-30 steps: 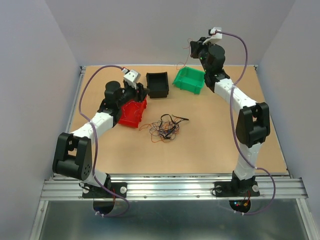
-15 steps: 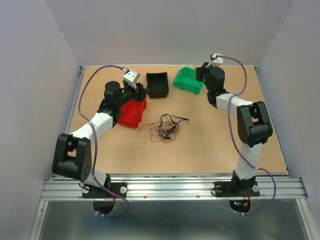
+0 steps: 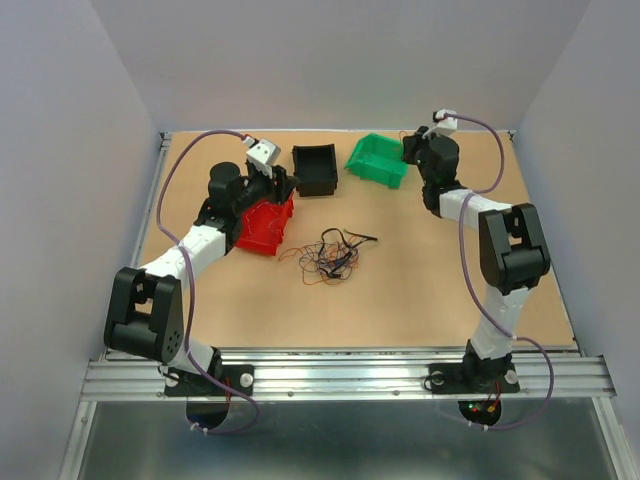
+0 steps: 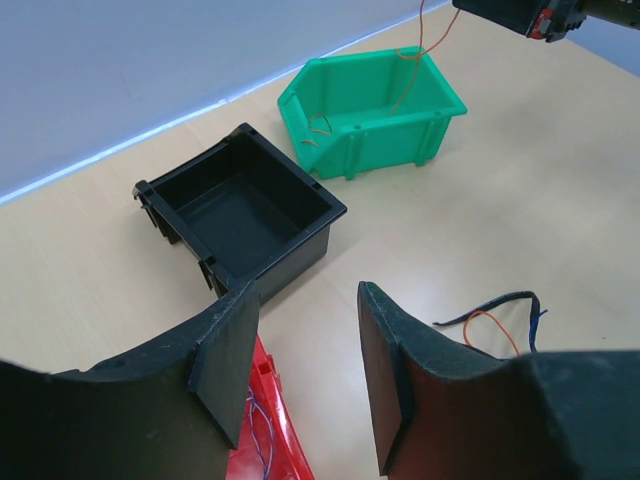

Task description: Untangle the cables

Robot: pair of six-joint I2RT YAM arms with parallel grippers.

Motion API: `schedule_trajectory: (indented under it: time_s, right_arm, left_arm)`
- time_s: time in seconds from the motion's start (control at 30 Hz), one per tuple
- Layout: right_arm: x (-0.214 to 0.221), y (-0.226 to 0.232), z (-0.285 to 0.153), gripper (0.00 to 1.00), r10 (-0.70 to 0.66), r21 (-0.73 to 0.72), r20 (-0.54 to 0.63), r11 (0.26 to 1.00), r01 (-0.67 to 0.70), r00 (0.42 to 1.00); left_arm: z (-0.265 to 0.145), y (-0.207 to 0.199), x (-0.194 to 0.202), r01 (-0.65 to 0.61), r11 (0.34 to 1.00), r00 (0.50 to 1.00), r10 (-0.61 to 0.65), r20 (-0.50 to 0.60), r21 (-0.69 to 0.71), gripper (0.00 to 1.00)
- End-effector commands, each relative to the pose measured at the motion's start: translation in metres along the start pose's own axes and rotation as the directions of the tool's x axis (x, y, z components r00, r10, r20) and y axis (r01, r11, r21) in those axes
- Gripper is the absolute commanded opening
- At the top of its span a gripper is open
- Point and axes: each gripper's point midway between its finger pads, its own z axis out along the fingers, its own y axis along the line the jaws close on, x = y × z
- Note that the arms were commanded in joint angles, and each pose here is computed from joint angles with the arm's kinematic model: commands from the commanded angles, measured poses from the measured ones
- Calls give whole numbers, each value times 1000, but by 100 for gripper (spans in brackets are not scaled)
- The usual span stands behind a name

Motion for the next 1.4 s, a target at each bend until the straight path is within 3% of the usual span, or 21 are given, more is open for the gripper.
schedule_trajectory:
  time_s: [0.0,0.23,0.37,0.47,0.6,0.73,0.87,0.97,1.1,1.37]
  right_arm:
    - [-5,9,14,1,-25,-31,-4,999,25,1000]
    - [31,-4,23,4,-92,-5,-132,996,92,987]
    - [21,0,23,27,-90,-9,-121,996,89,989]
    - [6,6,19,32,-82,-24,-100,996,80,992]
    - [-28,24,1,47,-78,-54,-54,996,75,996]
    - [0,38,-24,48,-33,-47,-199,999,24,979]
    - [38,68,-73,49,20,-159,-342,984,-79,939]
    - [66,97,-114,54,-51,-258,-412,964,-62,910]
    - [111,141,-176,62,-287,-486,-442,873,42,850]
    - [157,138,-218,64,-487,-632,-417,762,140,768]
  left_arm:
    - [-8,-6,-25,-45,999,996,45,73,7,55]
    - [-7,-8,-24,-47,999,997,46,69,18,55]
    - [-8,-9,-25,-52,998,996,50,69,22,56]
    - [-8,-11,-23,-56,998,996,54,66,36,57]
    - [-8,-16,-23,-69,996,996,65,63,60,58]
    - [-8,-21,-23,-85,994,995,80,63,69,59]
    - [-7,-27,-21,-100,991,994,96,50,86,60]
    - [-7,-33,-22,-122,988,992,118,50,99,60]
    - [-8,-41,-22,-150,982,988,144,52,119,61]
    - [-6,-61,-14,-185,957,983,182,36,224,62]
